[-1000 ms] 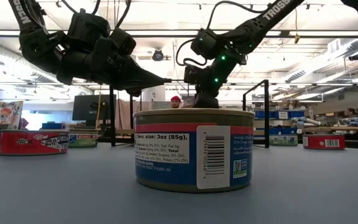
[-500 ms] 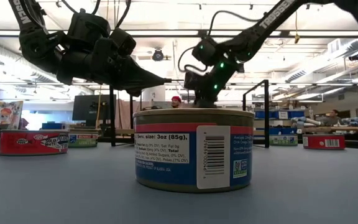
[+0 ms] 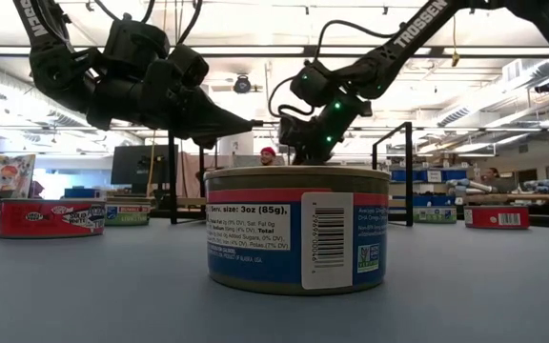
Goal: Stack canned seafood by type on shelf
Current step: Put the top left red tuna can on the shelf
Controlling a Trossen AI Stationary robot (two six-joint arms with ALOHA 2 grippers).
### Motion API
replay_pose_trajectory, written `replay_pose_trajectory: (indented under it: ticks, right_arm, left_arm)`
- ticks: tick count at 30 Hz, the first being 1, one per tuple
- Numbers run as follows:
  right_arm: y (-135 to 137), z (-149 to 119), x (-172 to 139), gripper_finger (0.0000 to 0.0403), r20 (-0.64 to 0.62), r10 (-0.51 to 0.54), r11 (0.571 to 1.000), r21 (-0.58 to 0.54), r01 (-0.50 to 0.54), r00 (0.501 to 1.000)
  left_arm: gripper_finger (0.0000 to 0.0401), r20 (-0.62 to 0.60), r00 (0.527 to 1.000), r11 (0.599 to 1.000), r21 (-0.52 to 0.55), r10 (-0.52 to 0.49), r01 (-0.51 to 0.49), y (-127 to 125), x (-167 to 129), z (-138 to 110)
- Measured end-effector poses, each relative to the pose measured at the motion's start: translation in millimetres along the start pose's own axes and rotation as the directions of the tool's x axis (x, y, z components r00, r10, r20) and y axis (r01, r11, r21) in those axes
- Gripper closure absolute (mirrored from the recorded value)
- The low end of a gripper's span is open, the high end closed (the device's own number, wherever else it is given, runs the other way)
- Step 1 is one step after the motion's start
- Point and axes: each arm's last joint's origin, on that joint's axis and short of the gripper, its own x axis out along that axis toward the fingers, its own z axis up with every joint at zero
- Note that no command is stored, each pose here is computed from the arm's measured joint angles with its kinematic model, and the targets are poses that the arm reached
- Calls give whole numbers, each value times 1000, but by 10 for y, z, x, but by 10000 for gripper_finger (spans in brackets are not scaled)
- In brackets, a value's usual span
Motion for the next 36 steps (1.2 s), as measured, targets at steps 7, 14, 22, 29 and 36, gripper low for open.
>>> replay_pose_trajectory:
  ticks: [7,14,22,29,36]
  right_arm:
    - [-76,69,-44,176,14,-8,999,48,7,1000]
    - [-156,137,-77,166,71,30,991,125,-38,997]
    - [-153,148,-91,172,63,53,986,158,-62,997]
    - [-154,117,-140,230,44,95,968,231,-102,995]
    - [-312,38,-151,352,134,123,916,365,-164,983]
  left_arm:
    - [400,-7,1000,1000,-1,2,-2,0,0,-7]
    - [400,-8,1000,1000,-1,2,-2,0,0,-8]
    - [400,-9,1000,1000,-2,2,-2,0,0,-9]
    - [400,-9,1000,1000,-2,2,-2,0,0,-9]
    - [400,-9,1000,1000,-2,3,-3,1,0,-8]
